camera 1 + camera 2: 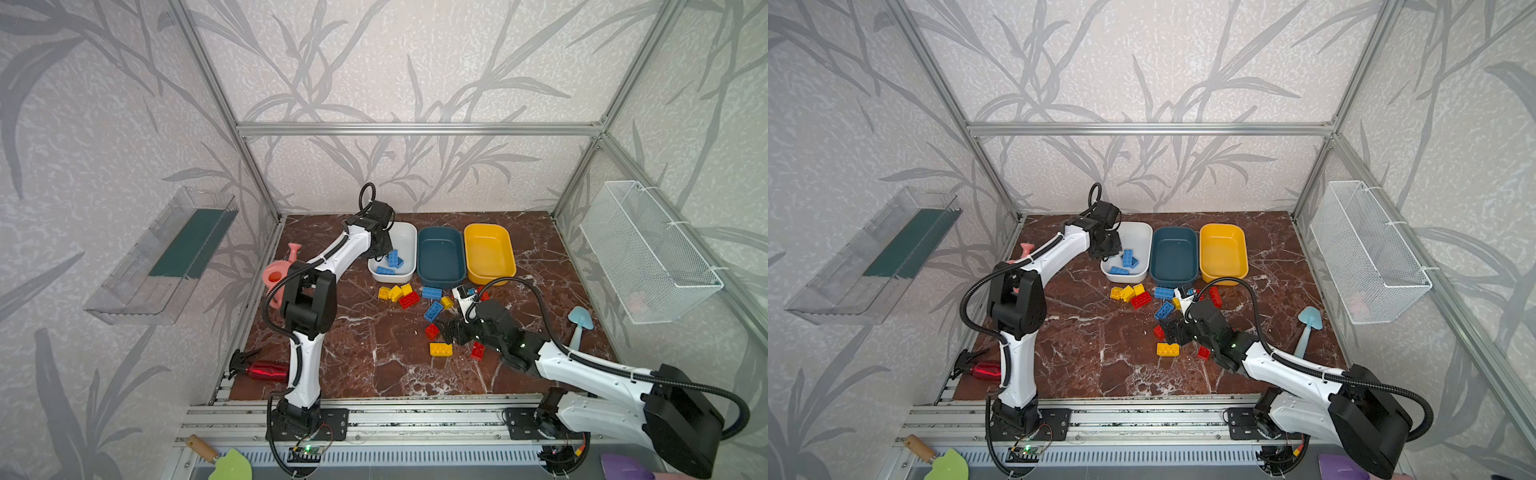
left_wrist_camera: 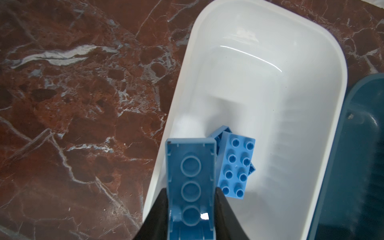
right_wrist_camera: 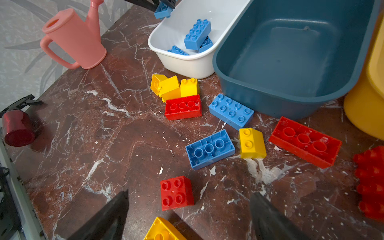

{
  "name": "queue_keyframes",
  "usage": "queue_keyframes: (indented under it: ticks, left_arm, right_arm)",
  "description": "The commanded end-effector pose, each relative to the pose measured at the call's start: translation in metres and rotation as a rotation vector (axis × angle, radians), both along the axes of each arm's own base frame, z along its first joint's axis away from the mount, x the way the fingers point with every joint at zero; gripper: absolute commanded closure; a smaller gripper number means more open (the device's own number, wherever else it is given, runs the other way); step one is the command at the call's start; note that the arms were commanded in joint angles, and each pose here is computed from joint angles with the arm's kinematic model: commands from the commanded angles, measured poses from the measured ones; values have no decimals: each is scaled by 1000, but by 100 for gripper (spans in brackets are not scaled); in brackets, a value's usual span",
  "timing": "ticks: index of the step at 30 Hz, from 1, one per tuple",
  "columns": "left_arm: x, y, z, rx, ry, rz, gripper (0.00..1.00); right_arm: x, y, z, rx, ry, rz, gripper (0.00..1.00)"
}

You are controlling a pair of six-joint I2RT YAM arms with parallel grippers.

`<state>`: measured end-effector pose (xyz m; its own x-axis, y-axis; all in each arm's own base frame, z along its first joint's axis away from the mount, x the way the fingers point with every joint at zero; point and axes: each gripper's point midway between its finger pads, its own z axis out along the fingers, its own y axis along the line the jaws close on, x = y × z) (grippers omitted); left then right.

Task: Sort the legos into containers by color
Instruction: Place the lego in the container, then pick up the lego from the center of the table.

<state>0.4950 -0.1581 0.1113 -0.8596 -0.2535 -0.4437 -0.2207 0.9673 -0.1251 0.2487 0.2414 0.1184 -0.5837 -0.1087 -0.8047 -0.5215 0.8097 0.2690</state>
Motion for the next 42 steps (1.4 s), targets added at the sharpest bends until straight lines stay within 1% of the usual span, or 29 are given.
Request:
queue_keyframes:
  ticks: [1,5,7,13,15,18,22,24,27,31,34,37,39,42]
  left_arm:
    - [0,-8,-1,7,31,-36,69]
    - [6,-11,-2,0,33,-43,67]
    - [7,-12,-1,0,30,-46,64]
    - [7,-15,17,-16,3,-60,42]
    - [3,-17,28,-21,-12,-68,38]
    - [-8,-19,48,-26,-38,-85,34]
    - [-37,-19,82,-43,-101,-105,31]
    - [-56,-16,104,-48,-144,-109,29]
    - [-89,-9,122,-73,-185,-115,27]
    - [-134,6,132,-122,-223,-129,27]
    - [-167,23,134,-119,-251,-136,27]
    - [-195,38,129,-118,-276,-132,27]
    - [-210,49,127,-112,-300,-121,27]
    - [-230,62,125,-110,-332,-109,27]
  right_arm:
    - [2,2,2,1,-9,-2,9]
    - [3,0,2,-10,-13,-9,8]
    - [3,-1,3,-15,-14,-11,9]
    - [5,-3,3,-52,-14,-16,8]
    - [6,-3,3,-68,3,-17,8]
    - [8,-1,3,-100,32,-15,8]
    - [17,1,4,-167,68,-51,9]
    - [23,3,3,-182,88,-76,10]
    - [30,13,2,-211,104,-78,10]
    - [40,20,-5,-267,120,-77,10]
    - [49,24,-15,-298,155,-105,10]
    - [60,23,-24,-304,190,-200,5]
    - [67,23,-28,-294,201,-273,5]
    - [79,28,-28,-299,167,-344,5]
